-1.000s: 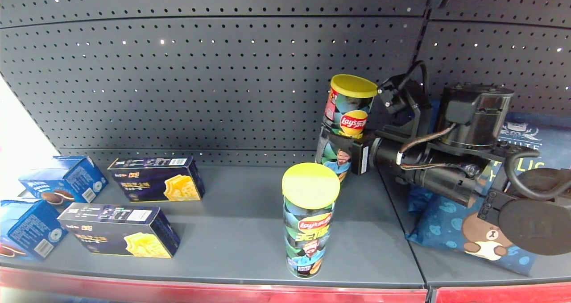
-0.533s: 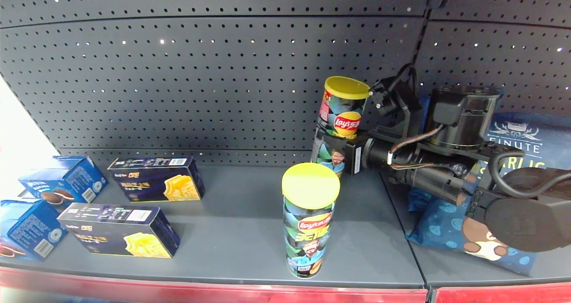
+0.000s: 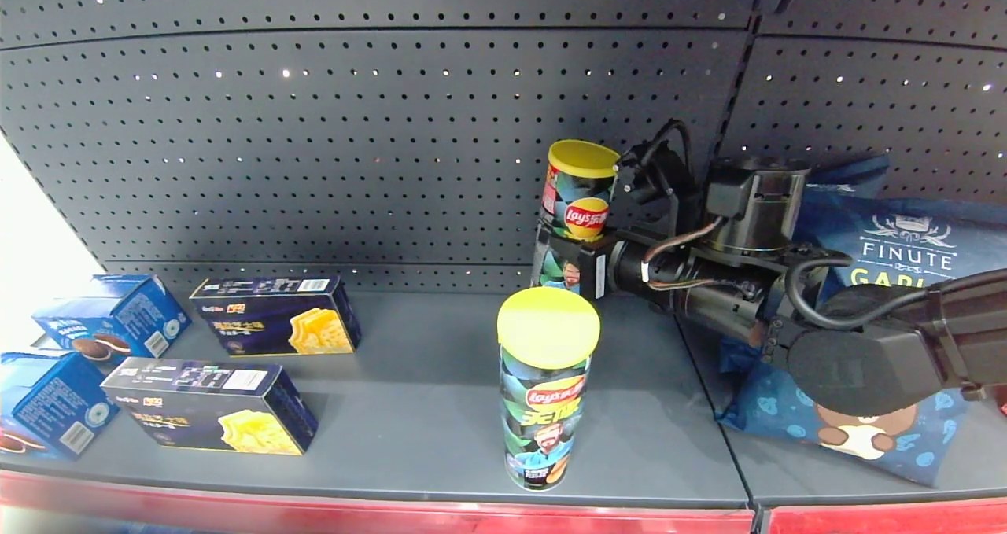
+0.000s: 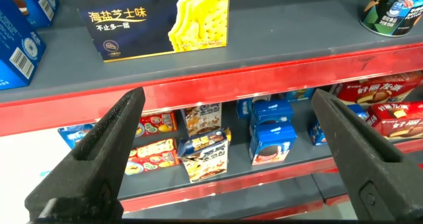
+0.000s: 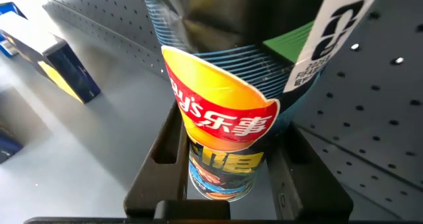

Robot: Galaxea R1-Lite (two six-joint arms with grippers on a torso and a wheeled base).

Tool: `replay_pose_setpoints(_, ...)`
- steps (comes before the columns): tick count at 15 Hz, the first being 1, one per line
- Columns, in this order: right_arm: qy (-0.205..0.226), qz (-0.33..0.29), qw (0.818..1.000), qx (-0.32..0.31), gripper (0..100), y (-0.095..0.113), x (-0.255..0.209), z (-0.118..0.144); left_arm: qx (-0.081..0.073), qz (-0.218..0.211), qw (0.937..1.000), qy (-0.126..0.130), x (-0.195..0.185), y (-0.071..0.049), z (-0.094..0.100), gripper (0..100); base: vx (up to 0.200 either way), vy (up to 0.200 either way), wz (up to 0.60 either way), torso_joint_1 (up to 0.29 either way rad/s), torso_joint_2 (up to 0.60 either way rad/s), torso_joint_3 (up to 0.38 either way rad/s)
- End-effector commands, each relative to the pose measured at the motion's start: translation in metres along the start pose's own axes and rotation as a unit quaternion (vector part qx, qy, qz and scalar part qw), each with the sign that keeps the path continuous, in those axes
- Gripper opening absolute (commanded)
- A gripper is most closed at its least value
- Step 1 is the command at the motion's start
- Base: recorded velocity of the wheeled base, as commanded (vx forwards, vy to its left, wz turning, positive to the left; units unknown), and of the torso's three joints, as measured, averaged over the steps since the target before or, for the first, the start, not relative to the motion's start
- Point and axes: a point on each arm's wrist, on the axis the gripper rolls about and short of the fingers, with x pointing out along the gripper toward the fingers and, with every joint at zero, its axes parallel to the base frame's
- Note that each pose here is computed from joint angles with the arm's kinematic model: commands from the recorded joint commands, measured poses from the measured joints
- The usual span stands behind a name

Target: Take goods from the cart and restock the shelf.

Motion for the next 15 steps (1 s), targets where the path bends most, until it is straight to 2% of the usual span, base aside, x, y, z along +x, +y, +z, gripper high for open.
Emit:
replay_pose_setpoints(1, 0.009, -0.002, 1.0, 0.0, 0, -0.001, 0.005, -0.007, 0.0, 0.0, 1.0, 0.0, 0.0, 0.0, 0.0, 100, 0.0, 0.0, 0.0, 0.0, 0.0, 0.0)
replay_pose_setpoints(8, 0.033, -0.008, 0.999, 0.0, 0, -0.005, 0.013, -0.023, 0.0, 0.0, 1.0, 0.0, 0.0, 0.0, 0.0, 100, 0.0, 0.0, 0.0, 0.0, 0.0, 0.0)
replay_pose_setpoints(15, 0.036, -0.012, 0.999, -0.001, 0, -0.009, 0.021, -0.029, 0.0, 0.0, 1.0, 0.001, 0.0, 0.0, 0.0, 100, 0.0, 0.0, 0.0, 0.0, 0.0, 0.0)
